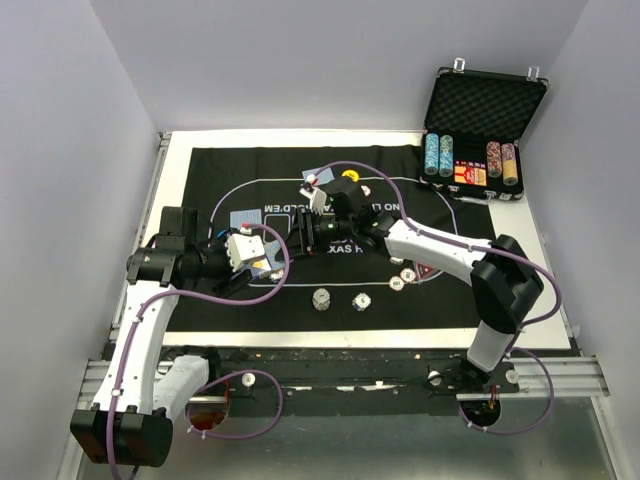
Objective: Distribute texas hold em gaming equipment
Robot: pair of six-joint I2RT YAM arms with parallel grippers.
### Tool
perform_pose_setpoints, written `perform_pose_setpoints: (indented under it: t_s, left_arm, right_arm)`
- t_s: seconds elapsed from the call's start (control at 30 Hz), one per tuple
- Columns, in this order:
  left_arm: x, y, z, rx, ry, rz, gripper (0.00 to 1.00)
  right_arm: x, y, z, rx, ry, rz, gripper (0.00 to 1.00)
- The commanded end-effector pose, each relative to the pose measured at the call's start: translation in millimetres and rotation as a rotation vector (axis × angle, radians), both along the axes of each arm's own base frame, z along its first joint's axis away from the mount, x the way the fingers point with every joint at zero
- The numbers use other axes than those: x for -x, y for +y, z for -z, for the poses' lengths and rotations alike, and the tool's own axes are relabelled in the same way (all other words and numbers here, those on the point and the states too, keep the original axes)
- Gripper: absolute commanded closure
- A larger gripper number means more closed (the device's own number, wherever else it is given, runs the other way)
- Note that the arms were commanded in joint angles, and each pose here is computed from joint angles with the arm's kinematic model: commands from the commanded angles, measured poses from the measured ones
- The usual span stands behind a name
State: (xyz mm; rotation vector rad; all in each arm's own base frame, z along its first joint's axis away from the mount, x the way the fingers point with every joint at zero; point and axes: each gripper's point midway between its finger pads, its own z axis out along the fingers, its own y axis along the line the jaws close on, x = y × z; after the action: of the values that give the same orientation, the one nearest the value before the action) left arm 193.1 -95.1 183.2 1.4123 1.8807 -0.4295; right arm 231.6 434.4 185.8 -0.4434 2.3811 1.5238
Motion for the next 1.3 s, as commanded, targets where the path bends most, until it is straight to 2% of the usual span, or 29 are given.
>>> perform_pose_setpoints:
  t_s: [0.0,0.17,0.77,0.93,1.27]
  left_arm:
    - [0,-10,-13,0.052,-0.047,0.038,0.53]
    - [-1,-11,-14,0.056,-0.048,0.040,0.53]
    - [-2,-12,-17,0.065,-0.050,0.041,0.53]
    - [-2,-12,-16,0.066,-0.046,0.042,0.53]
    - [-2,-13,-14,0.070,-0.046,0.045,0.53]
  right_arm:
    - [-1,-5,-3,0.006,-0.011,0.025,0.58]
    - [-4,-13,-8,0.003,-0.013,0.045,0.68]
    - [-13,-37,-8,0.014,-0.015,0.082,0.69]
    - [-21,-43,-5,0.067,-0.054,0.105,0.69]
    - [-17,-38,-37,-0.002,-0.077,0.081,0.68]
